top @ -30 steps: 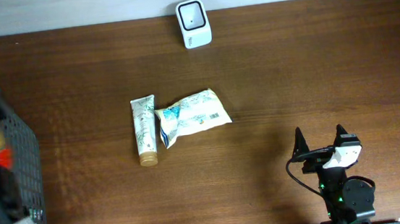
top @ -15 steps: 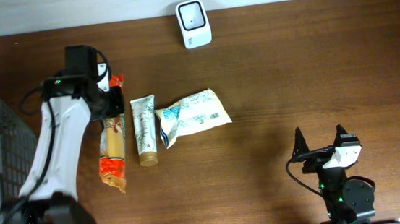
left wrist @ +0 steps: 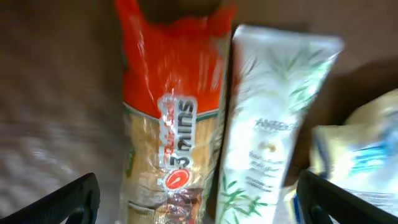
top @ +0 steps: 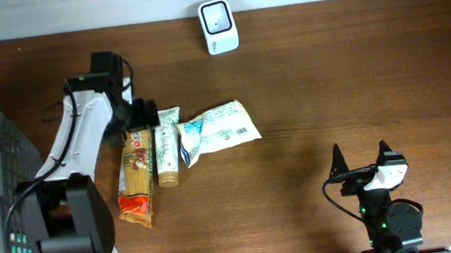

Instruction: Scan the item barcode

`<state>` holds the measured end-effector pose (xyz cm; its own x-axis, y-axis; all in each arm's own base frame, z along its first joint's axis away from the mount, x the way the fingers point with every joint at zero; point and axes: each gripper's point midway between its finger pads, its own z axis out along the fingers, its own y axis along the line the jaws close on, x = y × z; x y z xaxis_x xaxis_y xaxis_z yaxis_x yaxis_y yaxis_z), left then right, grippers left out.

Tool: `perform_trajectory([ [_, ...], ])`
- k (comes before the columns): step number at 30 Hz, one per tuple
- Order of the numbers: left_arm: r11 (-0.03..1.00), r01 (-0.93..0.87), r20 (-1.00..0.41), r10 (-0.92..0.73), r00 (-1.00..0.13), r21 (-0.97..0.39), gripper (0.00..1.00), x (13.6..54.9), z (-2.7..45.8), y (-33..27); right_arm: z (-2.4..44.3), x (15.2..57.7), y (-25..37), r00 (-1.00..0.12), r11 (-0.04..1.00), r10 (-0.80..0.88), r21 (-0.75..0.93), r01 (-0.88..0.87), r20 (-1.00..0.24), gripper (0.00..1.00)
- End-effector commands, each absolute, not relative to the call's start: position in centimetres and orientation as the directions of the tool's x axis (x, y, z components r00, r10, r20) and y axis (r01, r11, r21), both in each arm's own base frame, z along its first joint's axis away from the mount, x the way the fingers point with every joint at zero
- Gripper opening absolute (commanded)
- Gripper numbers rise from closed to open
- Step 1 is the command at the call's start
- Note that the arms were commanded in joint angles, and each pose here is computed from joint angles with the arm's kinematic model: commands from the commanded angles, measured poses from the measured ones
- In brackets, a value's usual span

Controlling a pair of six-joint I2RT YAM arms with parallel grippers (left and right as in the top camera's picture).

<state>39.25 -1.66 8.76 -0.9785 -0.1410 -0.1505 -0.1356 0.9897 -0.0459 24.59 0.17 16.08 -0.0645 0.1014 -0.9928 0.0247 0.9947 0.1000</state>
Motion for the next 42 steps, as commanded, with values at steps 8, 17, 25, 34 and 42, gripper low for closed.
perform_trajectory([
  [8, 0.955, -0.294, -0.745, -0.170, -0.645, 0.037, 0.99, 39.1, 36.4, 4.8, 15.7, 24.6, 0.0, -0.068, 0.994, 0.106, 0.104, 0.032, -0.992, 0.99],
  [17, 0.492, -0.870, -0.761, -0.562, -0.324, 0.007, 0.99, 22.8, 38.9, 21.8, 15.7, 24.6, 0.0, -0.068, 0.994, 0.106, 0.104, 0.032, -0.992, 0.99],
  [25, 0.365, -0.930, -0.458, -0.821, -0.340, 0.036, 0.98, 20.4, 26.1, 27.1, 15.7, 24.6, 0.0, -0.068, 0.994, 0.106, 0.104, 0.032, -0.992, 0.99],
  [34, 0.370, -0.925, -0.285, -0.881, -0.377, 0.080, 0.76, 20.7, 19.6, 27.5, 15.7, 24.6, 0.0, -0.068, 0.994, 0.105, 0.103, 0.032, -0.992, 0.99],
  [42, 0.380, -0.923, -0.245, -0.902, -0.356, -0.058, 0.75, 20.3, 18.7, 28.4, 15.7, 24.6, 0.0, -0.068, 0.994, 0.105, 0.103, 0.032, -0.992, 0.99],
])
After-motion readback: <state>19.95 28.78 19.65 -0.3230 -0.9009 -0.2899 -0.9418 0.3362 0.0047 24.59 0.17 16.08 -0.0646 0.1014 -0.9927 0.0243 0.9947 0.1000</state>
